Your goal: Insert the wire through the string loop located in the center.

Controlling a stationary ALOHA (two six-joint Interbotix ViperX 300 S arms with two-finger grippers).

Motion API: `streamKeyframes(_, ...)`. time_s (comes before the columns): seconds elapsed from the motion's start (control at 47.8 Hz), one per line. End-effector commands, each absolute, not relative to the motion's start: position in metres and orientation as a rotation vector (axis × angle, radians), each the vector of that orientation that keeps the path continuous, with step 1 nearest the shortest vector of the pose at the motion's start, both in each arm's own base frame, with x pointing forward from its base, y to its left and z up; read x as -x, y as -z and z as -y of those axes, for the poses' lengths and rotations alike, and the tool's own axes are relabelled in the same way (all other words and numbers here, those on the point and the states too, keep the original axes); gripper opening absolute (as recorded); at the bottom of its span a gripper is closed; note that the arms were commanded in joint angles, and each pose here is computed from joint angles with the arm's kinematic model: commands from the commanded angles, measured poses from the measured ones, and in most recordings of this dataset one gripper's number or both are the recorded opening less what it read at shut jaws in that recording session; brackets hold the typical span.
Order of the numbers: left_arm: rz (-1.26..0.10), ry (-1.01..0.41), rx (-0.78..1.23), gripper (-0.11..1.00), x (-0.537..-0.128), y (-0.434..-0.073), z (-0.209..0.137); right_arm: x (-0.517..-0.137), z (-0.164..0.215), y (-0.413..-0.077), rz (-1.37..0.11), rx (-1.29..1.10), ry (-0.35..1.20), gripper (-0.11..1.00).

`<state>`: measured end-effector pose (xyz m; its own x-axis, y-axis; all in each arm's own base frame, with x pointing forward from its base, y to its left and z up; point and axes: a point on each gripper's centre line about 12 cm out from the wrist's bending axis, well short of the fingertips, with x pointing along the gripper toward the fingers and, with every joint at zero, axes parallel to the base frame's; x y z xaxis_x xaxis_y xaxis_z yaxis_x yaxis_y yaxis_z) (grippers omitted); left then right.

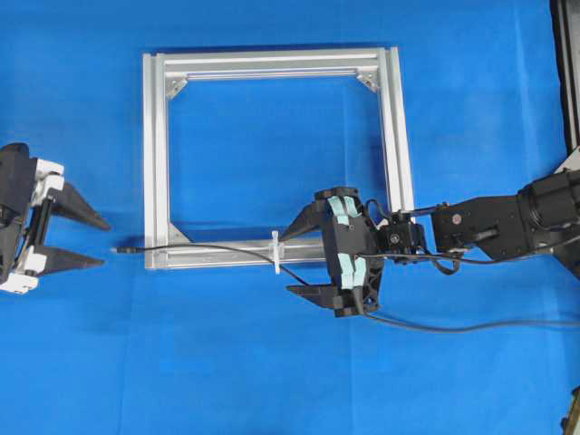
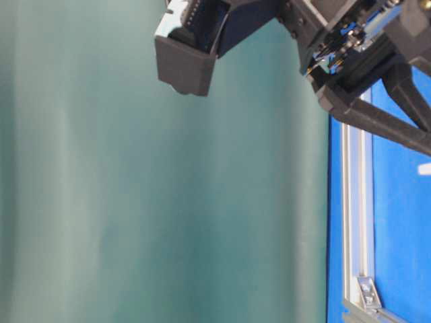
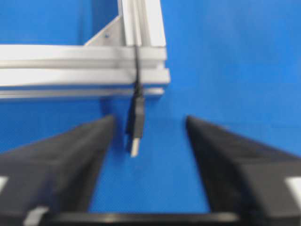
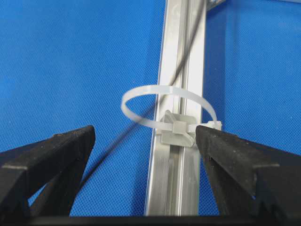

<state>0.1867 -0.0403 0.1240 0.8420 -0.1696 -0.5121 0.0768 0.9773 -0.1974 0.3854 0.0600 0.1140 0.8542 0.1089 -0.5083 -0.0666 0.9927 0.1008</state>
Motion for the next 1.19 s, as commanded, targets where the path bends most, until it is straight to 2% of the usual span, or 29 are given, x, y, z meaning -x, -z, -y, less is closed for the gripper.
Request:
streamKeyframes(0.0,-0.536,0.139,0.172,0.73,-0.19,-0.129,0.042,-0.389,-0.061,-0.131,-0.493,-0.086,-0.098,0.93)
streamKeyframes(0.063,-0.531,0.139,0.173,0.86,-0.19,-0.13,0.042,-0.39,-0.061,-0.131,-0.498,-0.085,-0.098,0.93)
streamKeyframes(0.105,-0.531,0.139,0.174,0.9,-0.19,-0.13,0.042,-0.39,-0.061,-0.131,-0.503,-0.085,-0.098,0.93)
streamKeyframes(0.376,-0.512,0.144,0.175,0.89,-0.19,-0.136,0.042,-0.386,-0.061,-0.145,-0.486,-0.088,-0.101,0.93)
streamKeyframes(0.899,-0.426,0.172,0.19,0.89,-0.185,-0.183,0.043,-0.38,-0.059,-0.19,-0.446,-0.08,-0.11,0.93)
streamKeyframes(1.171,-0.41,0.167,0.193,0.89,-0.184,-0.187,0.041,-0.38,-0.058,-0.194,-0.439,-0.076,-0.11,0.93)
